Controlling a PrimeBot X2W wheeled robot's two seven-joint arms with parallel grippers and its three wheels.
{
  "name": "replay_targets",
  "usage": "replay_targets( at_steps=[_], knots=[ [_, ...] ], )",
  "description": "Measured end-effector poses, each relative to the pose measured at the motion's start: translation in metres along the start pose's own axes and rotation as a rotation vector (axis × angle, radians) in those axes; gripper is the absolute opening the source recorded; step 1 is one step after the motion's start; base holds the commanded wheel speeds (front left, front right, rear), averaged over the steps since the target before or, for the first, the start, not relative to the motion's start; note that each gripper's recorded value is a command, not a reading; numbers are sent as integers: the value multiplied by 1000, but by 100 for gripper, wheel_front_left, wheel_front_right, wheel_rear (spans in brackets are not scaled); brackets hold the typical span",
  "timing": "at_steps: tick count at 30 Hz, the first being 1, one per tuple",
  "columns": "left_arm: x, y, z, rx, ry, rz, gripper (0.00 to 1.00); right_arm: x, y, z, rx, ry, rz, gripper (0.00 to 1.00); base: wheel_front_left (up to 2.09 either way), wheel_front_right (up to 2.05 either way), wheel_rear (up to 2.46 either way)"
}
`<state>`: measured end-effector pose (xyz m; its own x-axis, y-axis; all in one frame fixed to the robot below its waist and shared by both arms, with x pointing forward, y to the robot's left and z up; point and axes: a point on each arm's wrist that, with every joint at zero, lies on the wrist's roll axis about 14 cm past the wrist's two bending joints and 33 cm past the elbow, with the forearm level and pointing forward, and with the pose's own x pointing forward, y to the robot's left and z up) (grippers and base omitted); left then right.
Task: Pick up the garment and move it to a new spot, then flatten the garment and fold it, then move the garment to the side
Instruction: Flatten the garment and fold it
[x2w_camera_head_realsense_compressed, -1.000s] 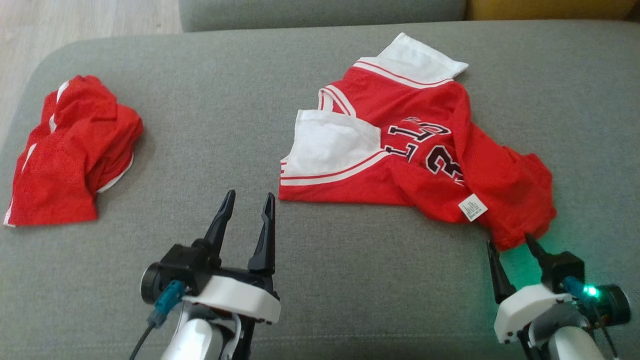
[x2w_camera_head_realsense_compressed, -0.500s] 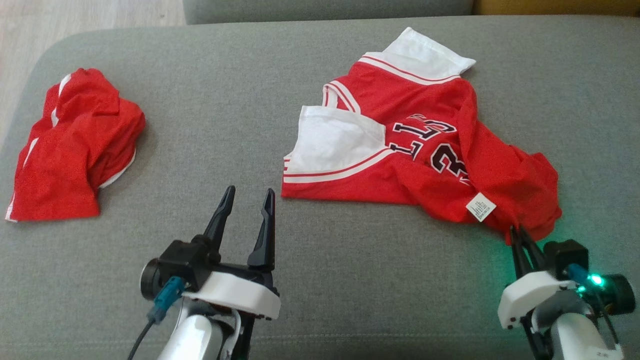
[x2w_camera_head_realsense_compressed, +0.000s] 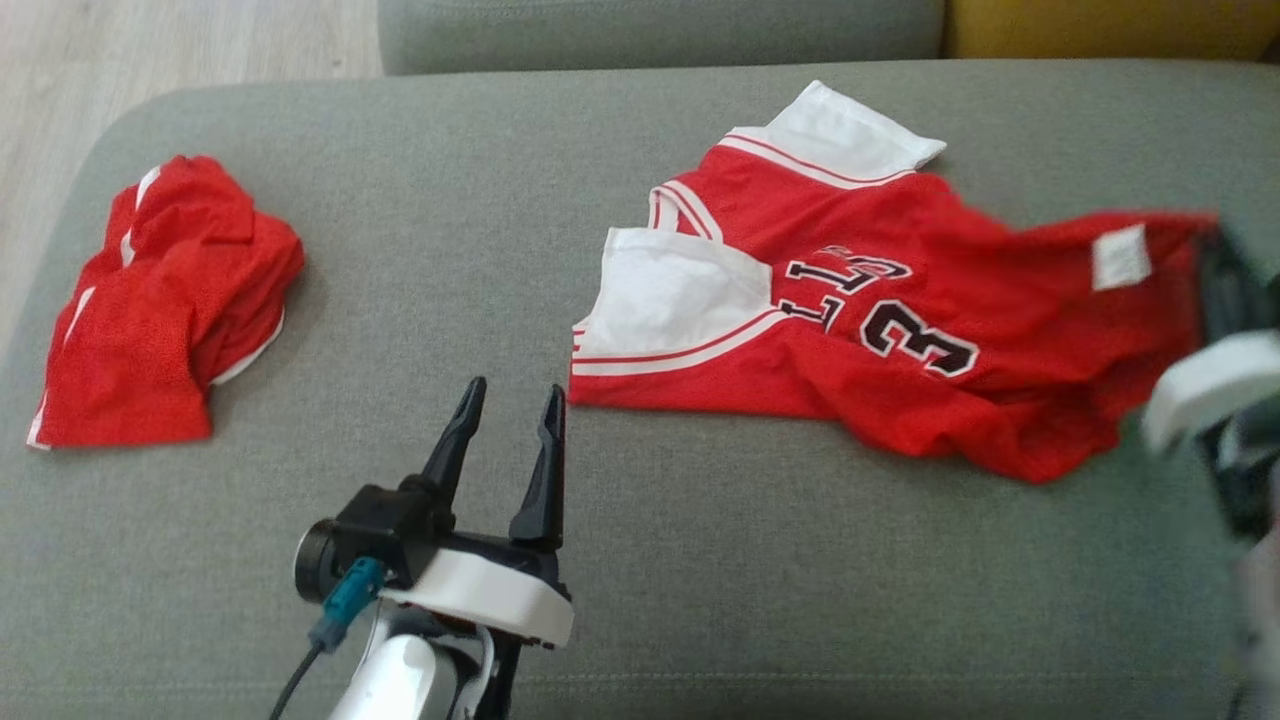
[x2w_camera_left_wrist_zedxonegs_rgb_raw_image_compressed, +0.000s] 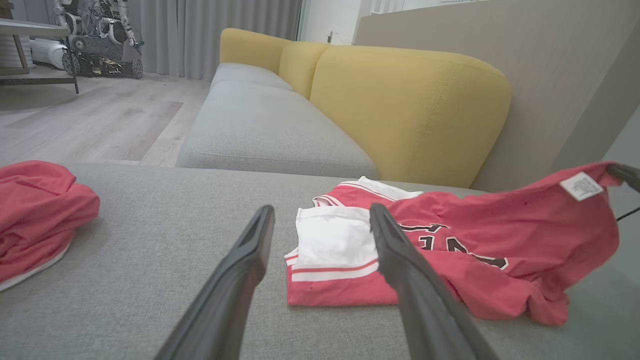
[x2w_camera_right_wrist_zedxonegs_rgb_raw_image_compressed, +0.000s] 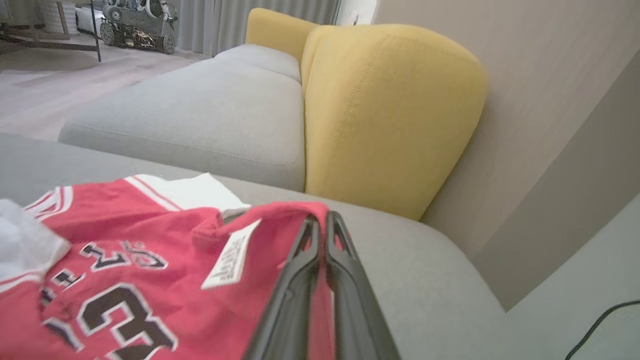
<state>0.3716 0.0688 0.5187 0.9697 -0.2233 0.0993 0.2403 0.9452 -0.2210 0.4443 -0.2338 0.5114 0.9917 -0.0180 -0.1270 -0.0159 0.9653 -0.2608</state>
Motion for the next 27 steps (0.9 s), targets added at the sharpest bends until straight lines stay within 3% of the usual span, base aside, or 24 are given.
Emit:
replay_targets(
  at_steps=[5, 16, 17, 18, 27],
  knots=[
    [0, 4, -11, -8, 31, 10, 100, 37, -31, 22, -74, 30, -16, 0, 0, 0, 0],
    [10, 30, -22, 2, 64, 66, 100, 119, -71, 18, -160, 161, -55, 0, 0, 0, 0],
    [9, 35, -25, 5, 74, 78, 100, 133, -70, 22, -161, 152, -59, 27, 0, 0, 0],
    [9, 36, -27, 6, 77, 83, 100, 139, -68, 21, -161, 151, -56, 100, 0, 0, 0],
    [14, 45, -26, 16, 75, 107, 100, 148, -47, -17, -158, 230, -7, 100, 0, 0, 0]
  ],
)
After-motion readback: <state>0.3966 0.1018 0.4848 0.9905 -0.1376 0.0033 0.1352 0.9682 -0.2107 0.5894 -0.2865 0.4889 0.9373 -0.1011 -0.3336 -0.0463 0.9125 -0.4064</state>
